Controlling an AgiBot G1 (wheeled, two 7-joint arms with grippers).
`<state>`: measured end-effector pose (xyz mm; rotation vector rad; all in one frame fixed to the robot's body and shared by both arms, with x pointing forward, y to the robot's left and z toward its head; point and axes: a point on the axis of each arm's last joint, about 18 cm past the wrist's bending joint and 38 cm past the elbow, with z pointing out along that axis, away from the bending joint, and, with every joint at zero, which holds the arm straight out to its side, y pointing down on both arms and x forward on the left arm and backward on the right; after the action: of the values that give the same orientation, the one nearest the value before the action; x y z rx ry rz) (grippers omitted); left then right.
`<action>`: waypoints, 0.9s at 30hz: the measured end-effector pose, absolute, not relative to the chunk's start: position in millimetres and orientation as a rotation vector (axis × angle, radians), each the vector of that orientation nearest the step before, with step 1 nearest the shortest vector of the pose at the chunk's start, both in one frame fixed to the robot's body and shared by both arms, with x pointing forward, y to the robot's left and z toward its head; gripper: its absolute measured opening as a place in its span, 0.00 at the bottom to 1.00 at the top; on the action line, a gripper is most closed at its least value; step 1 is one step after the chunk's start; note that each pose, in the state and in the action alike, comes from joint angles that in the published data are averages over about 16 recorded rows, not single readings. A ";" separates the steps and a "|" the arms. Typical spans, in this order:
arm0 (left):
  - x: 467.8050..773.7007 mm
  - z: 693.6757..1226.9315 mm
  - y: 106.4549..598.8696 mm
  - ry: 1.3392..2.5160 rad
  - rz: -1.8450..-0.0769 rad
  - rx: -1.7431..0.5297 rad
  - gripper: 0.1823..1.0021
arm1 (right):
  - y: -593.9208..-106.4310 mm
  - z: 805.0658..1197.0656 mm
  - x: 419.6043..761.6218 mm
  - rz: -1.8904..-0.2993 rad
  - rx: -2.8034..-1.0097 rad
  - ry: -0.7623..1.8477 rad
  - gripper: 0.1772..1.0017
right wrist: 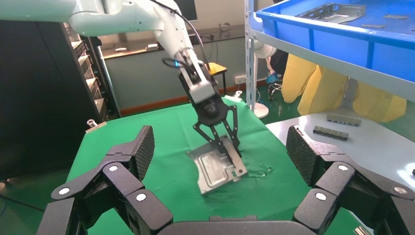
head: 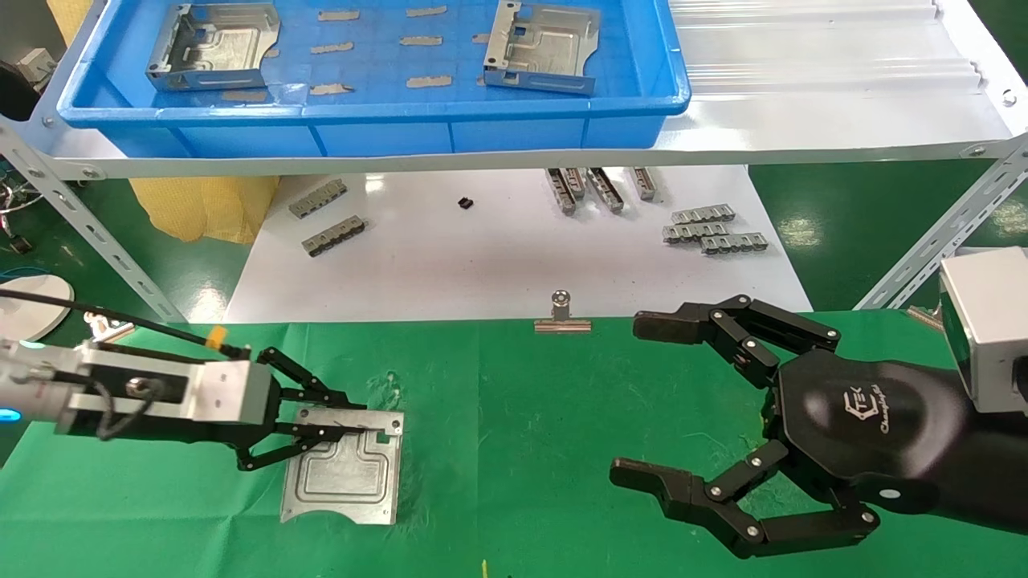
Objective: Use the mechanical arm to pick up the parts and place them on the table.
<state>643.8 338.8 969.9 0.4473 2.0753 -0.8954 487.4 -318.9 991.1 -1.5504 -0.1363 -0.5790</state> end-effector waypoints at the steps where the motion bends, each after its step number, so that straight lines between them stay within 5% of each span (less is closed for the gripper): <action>1: 646.6 967.6 338.2 2.077 -0.885 0.447 0.11 | -318.9 991.1 487.4 -0.579 -1.550 -0.136 1.00; 13: 656.6 956.7 333.7 2.061 -0.892 0.442 0.17 | -318.9 991.1 487.4 -0.579 -1.550 -0.136 1.00; 27: 636.6 943.8 355.2 2.010 -1.195 0.204 0.44 | -318.9 991.2 487.4 -0.579 -1.550 -0.136 1.00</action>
<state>636.6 355.2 943.8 0.2037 2.0104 -1.1949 487.4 -318.9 991.2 -1.5502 -0.1361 -0.5791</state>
